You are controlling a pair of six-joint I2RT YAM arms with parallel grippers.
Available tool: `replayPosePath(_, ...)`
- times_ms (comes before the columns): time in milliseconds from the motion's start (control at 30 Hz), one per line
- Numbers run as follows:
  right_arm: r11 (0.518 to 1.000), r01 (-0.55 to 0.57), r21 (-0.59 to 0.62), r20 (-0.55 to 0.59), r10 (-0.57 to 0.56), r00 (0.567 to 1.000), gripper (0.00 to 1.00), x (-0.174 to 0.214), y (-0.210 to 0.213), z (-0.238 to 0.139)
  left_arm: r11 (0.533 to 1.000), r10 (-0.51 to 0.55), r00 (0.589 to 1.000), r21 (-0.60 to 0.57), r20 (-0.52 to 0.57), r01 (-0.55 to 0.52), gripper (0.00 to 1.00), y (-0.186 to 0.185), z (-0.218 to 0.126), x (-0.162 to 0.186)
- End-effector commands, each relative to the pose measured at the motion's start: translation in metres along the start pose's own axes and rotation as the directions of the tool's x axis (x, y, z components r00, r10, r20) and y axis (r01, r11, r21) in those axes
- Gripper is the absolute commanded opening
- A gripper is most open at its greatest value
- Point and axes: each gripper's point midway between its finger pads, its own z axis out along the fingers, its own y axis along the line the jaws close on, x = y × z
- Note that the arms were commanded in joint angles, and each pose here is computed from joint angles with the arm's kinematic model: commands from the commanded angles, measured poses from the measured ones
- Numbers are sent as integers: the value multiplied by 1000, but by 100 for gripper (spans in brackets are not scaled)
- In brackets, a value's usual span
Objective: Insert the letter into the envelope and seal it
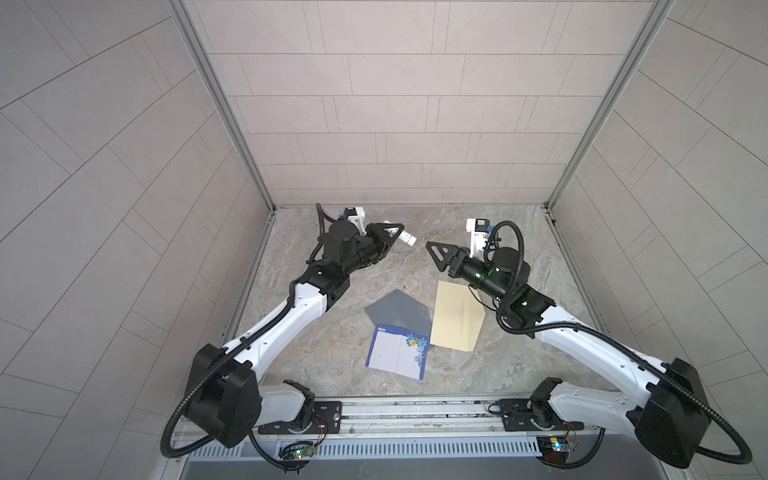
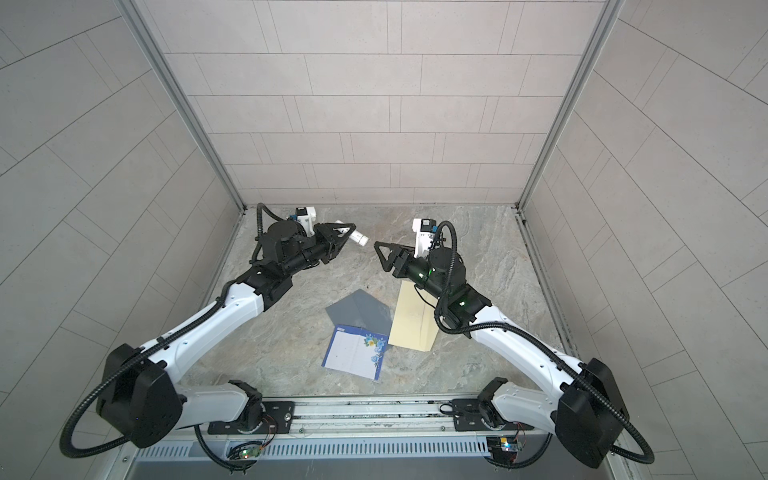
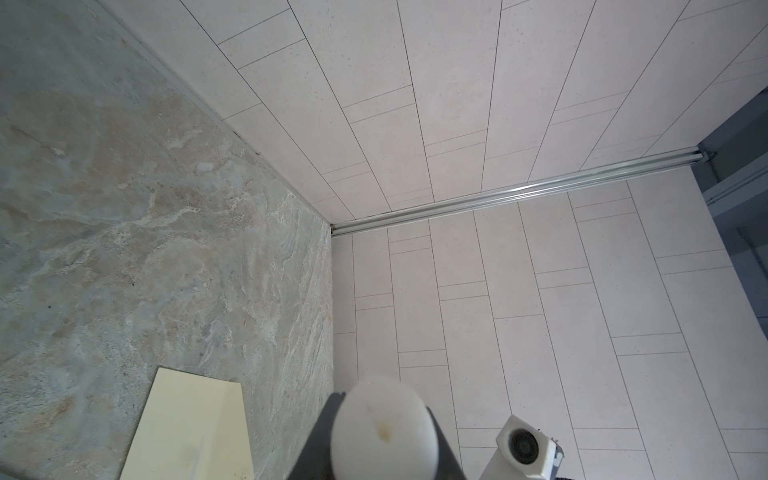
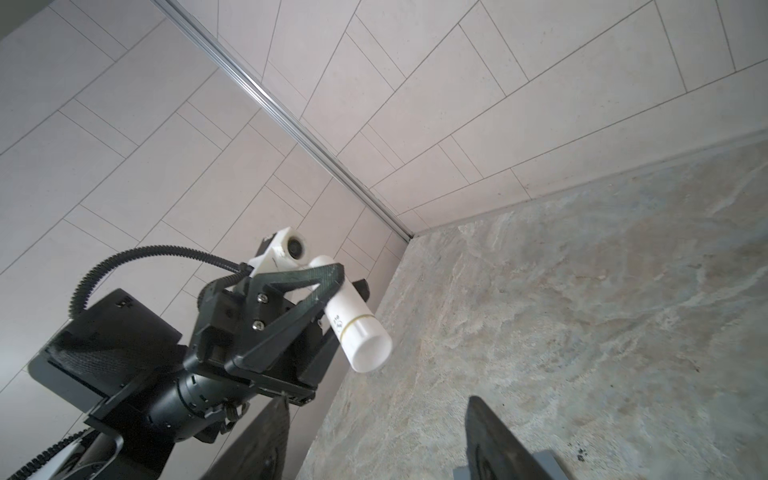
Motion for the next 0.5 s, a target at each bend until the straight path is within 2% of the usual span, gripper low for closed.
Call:
replayPosePath(0,998,-22,-63,39,24,999,68,-13,17,6,995,-44,999,95,22,42,0,-20,0,-5)
replayPosePath(167,998,-32,-63,36,34,999,68,-12,13,18,990,-60,998,129,17,57,0,-27,1,-5)
replayPosePath(467,987,-77,-143,41,84,996,63,-16,24,38,990,-66,998,128,-9,66,0,-26,3,2)
